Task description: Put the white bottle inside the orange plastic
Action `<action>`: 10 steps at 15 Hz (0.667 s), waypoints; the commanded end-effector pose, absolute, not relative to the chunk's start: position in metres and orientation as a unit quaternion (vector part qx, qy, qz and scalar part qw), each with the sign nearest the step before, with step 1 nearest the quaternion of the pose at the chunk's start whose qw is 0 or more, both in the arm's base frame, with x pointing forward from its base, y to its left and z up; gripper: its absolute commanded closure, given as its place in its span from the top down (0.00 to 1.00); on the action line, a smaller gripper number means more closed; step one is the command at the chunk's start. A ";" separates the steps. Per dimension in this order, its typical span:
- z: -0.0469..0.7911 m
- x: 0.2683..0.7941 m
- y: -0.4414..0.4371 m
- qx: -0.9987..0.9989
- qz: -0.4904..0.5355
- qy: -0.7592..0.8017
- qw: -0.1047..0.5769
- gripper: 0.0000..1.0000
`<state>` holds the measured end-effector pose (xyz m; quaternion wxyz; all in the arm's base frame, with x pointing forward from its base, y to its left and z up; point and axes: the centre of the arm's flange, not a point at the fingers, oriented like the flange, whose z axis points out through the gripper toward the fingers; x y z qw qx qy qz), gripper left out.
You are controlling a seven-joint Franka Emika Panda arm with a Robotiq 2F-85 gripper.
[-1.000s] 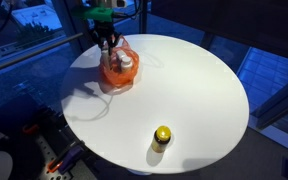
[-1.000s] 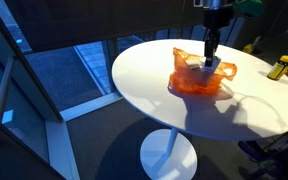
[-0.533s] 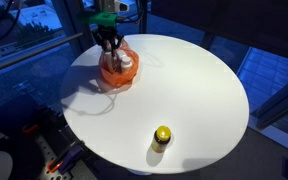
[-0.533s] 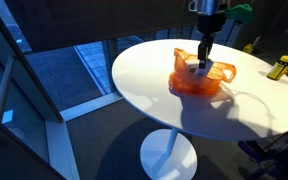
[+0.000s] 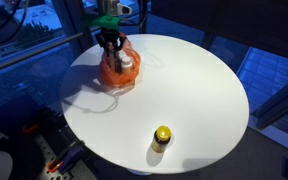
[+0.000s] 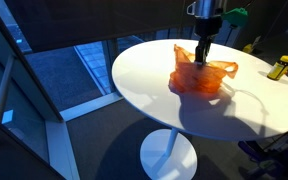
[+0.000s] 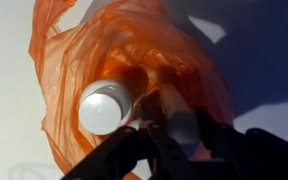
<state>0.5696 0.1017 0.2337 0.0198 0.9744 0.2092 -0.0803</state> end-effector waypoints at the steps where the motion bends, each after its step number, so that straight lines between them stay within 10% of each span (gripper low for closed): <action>1: 0.239 0.576 0.097 0.973 -0.079 0.214 0.024 0.68; 5: 0.253 0.574 0.094 0.975 -0.085 0.205 0.030 0.98; 10: 0.281 0.578 0.079 0.983 -0.096 0.149 0.051 1.00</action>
